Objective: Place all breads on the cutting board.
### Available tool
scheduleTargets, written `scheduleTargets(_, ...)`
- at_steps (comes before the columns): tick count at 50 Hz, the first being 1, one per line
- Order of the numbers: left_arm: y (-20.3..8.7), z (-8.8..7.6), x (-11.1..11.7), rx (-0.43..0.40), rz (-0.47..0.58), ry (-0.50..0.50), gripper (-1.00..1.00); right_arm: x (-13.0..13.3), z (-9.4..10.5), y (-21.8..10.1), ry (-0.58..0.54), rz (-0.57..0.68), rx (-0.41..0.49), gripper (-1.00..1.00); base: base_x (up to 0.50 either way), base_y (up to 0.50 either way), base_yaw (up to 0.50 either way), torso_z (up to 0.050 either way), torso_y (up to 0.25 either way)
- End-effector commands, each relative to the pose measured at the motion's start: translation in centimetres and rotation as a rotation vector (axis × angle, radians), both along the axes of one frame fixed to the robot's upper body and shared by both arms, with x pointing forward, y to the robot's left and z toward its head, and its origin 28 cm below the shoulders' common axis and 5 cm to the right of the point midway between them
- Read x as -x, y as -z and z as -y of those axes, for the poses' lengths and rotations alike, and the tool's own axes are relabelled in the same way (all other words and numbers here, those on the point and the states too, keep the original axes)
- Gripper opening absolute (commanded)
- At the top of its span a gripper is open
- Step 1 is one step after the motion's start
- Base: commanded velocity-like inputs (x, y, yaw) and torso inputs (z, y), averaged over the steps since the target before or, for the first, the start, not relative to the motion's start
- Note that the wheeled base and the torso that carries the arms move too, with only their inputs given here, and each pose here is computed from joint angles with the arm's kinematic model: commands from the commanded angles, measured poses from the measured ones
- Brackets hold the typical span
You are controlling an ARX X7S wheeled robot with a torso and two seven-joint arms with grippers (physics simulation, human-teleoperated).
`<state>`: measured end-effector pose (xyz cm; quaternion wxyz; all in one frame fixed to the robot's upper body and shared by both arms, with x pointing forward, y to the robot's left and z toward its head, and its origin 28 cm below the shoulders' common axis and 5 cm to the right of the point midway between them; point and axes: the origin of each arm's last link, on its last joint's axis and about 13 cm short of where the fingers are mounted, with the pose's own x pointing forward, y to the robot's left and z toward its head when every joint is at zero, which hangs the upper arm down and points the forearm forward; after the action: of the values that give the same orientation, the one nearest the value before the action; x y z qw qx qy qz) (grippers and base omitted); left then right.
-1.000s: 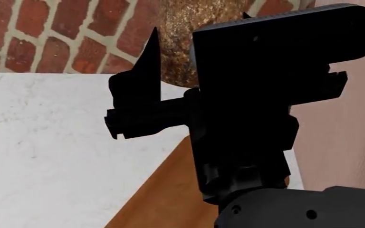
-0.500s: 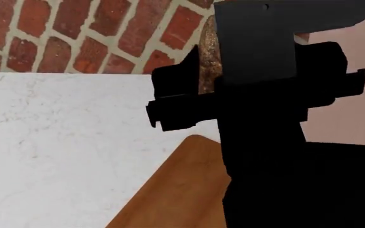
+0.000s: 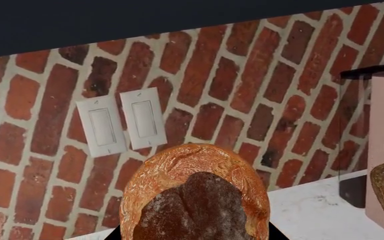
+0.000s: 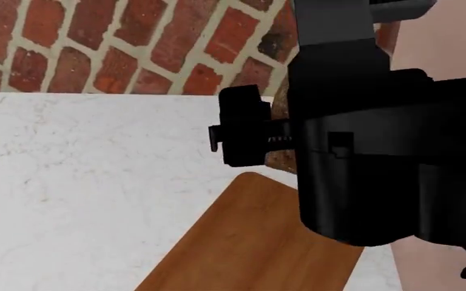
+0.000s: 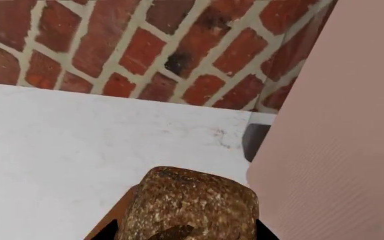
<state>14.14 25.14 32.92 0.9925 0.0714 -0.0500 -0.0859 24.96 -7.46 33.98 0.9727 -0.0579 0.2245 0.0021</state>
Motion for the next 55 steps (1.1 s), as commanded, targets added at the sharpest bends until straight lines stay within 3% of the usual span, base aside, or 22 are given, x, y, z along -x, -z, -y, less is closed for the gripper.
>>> scheduleTargets(1, -0.2, 0.1, 0.1, 0.010, -0.007, -0.001, -1.00, -1.3, -0.1, -0.2, -0.004, -0.180, -0.071, -1.00, 0.00, 0.00, 0.00, 0.000, 0.000)
scheduleTargets(13, 0.0, 0.1, -0.1, 0.012, -0.010, -0.001, -1.00, -4.0, -0.4, 1.3, 0.004, -0.259, -0.098, -1.00, 0.00, 0.00, 0.00, 0.000, 0.000)
scheduleTargets(25, 0.1, 0.0, 0.1, 0.018, -0.012, -0.001, -1.00, -4.9, -0.8, 2.5, 0.025, -0.307, -0.104, -1.00, 0.00, 0.00, 0.00, 0.001, 0.000)
scheduleTargets(45, 0.4, -0.1, 0.0, 0.021, -0.016, -0.006, -1.00, -5.6, -1.0, 4.0, 0.053, -0.355, -0.094, -1.00, 0.00, 0.00, 0.00, 0.000, 0.000)
scheduleTargets(55, 0.4, 0.0, 0.1, 0.014, -0.017, -0.003, -1.00, -4.6, -0.9, 3.8, 0.031, -0.362, -0.070, -1.00, 0.00, 0.00, 0.00, 0.000, 0.000)
